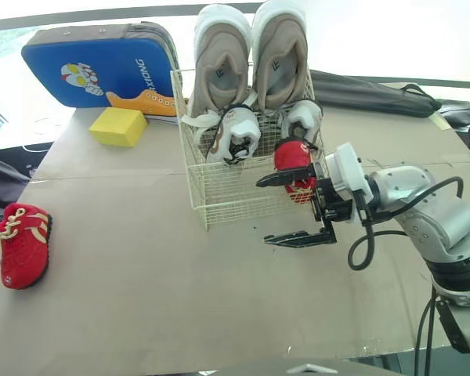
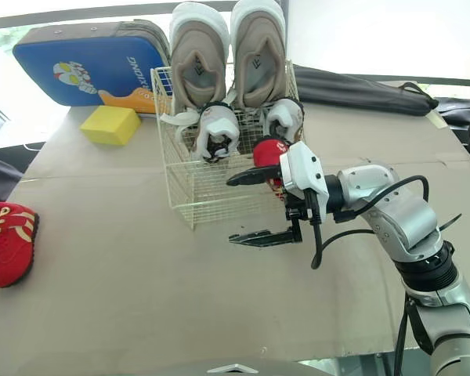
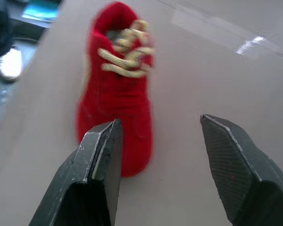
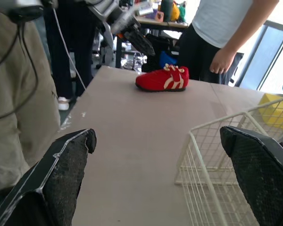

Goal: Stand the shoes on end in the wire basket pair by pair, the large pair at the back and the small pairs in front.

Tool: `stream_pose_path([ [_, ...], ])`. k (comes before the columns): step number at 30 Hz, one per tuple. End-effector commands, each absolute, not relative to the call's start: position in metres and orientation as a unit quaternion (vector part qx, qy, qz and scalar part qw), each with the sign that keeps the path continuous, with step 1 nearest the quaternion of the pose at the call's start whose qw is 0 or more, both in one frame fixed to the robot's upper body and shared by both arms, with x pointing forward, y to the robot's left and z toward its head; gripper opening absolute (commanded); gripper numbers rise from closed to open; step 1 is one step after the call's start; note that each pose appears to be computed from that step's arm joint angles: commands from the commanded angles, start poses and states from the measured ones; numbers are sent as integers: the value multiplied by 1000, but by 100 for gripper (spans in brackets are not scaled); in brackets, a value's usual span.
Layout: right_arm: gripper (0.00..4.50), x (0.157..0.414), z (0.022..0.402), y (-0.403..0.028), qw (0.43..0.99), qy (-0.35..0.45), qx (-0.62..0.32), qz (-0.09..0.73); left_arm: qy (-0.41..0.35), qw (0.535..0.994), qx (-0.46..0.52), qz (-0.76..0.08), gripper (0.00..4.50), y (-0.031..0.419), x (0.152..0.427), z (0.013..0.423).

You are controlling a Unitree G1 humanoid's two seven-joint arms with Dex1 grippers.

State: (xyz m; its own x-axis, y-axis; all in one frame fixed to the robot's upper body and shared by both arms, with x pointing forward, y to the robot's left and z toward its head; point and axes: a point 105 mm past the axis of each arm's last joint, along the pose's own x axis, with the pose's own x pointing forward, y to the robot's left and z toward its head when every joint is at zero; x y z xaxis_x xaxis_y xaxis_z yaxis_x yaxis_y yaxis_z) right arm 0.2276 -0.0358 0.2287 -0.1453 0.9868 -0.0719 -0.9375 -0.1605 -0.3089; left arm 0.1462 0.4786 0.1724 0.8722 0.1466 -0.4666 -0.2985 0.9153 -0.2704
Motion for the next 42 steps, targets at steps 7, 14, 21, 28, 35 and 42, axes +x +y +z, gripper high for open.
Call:
stream_pose_path([
  [7,438,212,251,-46,637,-136,-153,743,272,944,-161,96,292,502,166,144],
  [14,438,208,252,-56,650,-103,-161,735,338,924,-140,112,292,500,178,90],
  [21,445,204,252,-65,670,-80,-166,719,341,916,-206,58,93,472,183,51],
  [28,445,210,246,-65,687,-82,-167,702,215,944,-248,40,21,480,186,87],
  [35,445,221,239,-73,709,-91,-151,683,39,951,-258,-167,19,412,206,199],
  [42,445,233,241,-80,738,-111,-152,647,-85,913,-222,-331,17,266,236,280],
])
